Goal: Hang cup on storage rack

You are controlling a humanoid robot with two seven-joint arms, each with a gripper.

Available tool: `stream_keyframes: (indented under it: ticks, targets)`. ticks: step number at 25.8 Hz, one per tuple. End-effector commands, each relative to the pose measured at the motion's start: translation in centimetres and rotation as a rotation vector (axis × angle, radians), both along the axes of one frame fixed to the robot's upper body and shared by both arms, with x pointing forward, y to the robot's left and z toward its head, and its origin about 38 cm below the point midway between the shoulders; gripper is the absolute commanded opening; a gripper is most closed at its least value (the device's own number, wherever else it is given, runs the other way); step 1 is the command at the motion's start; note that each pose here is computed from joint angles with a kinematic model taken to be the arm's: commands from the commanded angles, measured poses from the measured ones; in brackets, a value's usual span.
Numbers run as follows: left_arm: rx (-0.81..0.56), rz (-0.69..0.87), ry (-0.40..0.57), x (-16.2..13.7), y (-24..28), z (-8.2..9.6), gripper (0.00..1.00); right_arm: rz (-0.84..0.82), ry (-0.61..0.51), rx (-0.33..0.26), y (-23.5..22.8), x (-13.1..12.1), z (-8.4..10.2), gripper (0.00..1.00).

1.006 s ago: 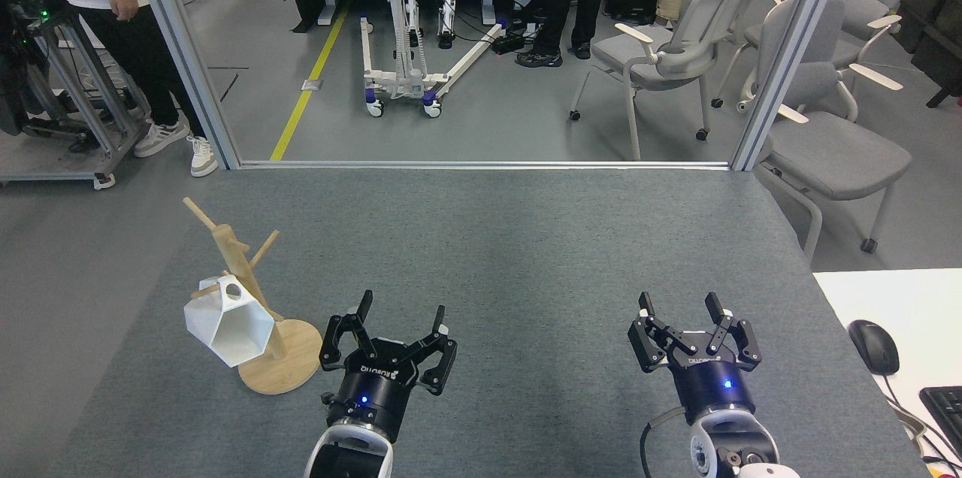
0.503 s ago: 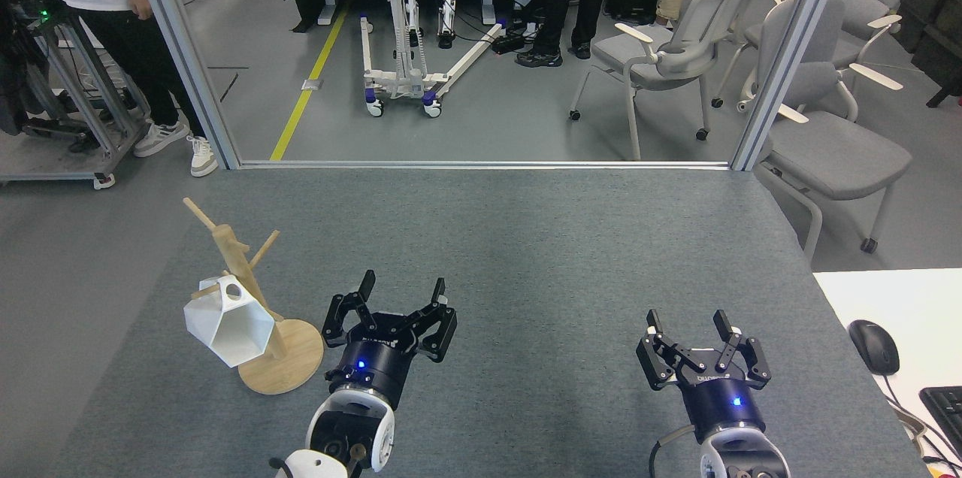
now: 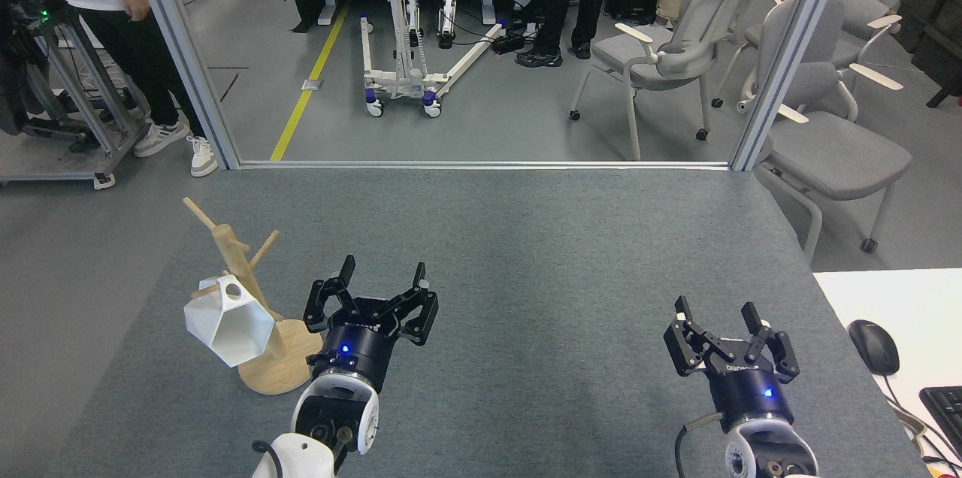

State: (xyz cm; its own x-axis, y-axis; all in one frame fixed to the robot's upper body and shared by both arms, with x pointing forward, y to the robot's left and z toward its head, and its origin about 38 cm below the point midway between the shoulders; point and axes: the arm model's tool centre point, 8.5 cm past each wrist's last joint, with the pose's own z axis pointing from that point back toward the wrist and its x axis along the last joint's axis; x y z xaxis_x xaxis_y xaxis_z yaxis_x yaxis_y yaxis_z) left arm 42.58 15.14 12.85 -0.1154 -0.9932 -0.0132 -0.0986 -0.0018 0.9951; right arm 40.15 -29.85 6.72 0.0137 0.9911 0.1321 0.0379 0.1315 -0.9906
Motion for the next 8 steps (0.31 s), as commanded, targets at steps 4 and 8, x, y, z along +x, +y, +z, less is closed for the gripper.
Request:
stream_keyframes:
  ticks: [4, 8]
  targets:
    - [0.0, -0.016, -0.022, -0.18, -0.06, 0.71, 1.0, -0.019, -0.009, 0.015, -1.36, 0.1, 0.41, 0.99]
    - [0.008, -0.017, -0.022, -0.27, 0.23, 0.67, 1.0, -0.023, -0.005, 0.011, -1.72, 0.07, 0.35, 0.99]
